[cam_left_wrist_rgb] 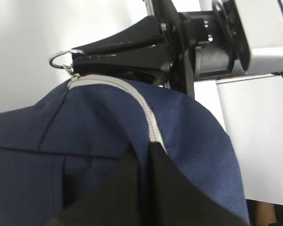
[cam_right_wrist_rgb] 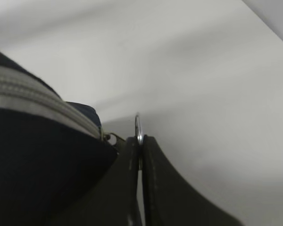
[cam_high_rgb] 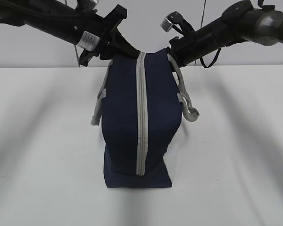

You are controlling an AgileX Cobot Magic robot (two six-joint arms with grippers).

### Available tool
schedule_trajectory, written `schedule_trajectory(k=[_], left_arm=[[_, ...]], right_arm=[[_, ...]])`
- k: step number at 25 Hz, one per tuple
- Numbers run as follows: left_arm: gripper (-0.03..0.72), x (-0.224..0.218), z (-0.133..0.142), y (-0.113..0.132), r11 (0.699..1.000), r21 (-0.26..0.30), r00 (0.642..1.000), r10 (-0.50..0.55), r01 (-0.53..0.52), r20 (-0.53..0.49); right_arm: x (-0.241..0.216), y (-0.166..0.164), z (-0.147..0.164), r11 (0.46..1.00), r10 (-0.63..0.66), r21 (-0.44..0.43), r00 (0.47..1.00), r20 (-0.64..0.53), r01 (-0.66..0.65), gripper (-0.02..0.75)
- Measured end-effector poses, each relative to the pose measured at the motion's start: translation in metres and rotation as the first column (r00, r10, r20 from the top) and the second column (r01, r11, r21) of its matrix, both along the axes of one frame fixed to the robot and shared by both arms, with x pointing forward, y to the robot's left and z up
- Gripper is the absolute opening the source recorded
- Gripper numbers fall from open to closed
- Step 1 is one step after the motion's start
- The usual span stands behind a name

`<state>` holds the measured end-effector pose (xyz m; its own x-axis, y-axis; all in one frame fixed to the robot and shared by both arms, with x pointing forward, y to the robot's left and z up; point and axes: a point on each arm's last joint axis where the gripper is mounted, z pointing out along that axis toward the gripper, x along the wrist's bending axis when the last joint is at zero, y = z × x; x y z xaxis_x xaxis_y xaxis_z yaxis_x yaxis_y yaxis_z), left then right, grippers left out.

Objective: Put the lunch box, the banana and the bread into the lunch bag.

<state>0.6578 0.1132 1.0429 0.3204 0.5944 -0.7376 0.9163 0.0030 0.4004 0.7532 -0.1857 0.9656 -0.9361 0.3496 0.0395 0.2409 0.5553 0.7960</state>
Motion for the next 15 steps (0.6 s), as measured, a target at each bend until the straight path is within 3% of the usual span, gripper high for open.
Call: schedule_trajectory(k=[5, 7, 9, 11, 13, 15], left_arm=[[0.009, 0.000, 0.001, 0.000, 1.000, 0.003, 1.000, -0.009, 0.009, 0.018], [0.029, -0.001, 0.003, 0.001, 1.000, 0.010, 0.999, -0.012, 0.012, 0.030], [0.101, -0.002, 0.005, 0.002, 0.999, 0.038, 0.999, -0.019, 0.017, 0.050], [0.221, -0.002, 0.006, 0.004, 0.998, 0.062, 0.997, -0.021, 0.017, 0.068], [0.346, -0.001, 0.005, 0.005, 0.996, 0.085, 0.997, -0.027, 0.020, 0.079], [0.414, -0.001, 0.004, 0.007, 0.994, 0.110, 0.996, -0.033, 0.024, 0.085]], right_arm=[[0.002, 0.001, 0.005, 0.999, -0.017, 0.037, 1.000, -0.004, 0.017, -0.001], [0.004, 0.000, 0.010, 0.998, -0.026, 0.061, 1.000, 0.002, 0.025, 0.064], [0.007, -0.002, 0.018, 0.996, -0.038, 0.081, 0.999, 0.008, 0.037, 0.176], [0.009, -0.005, 0.030, 0.993, -0.065, 0.102, 0.998, 0.004, 0.064, 0.311], [0.010, -0.008, 0.041, 0.986, -0.097, 0.133, 0.995, -0.034, 0.101, 0.395], [0.009, -0.013, 0.050, 0.978, -0.118, 0.159, 0.989, -0.090, 0.131, 0.433]])
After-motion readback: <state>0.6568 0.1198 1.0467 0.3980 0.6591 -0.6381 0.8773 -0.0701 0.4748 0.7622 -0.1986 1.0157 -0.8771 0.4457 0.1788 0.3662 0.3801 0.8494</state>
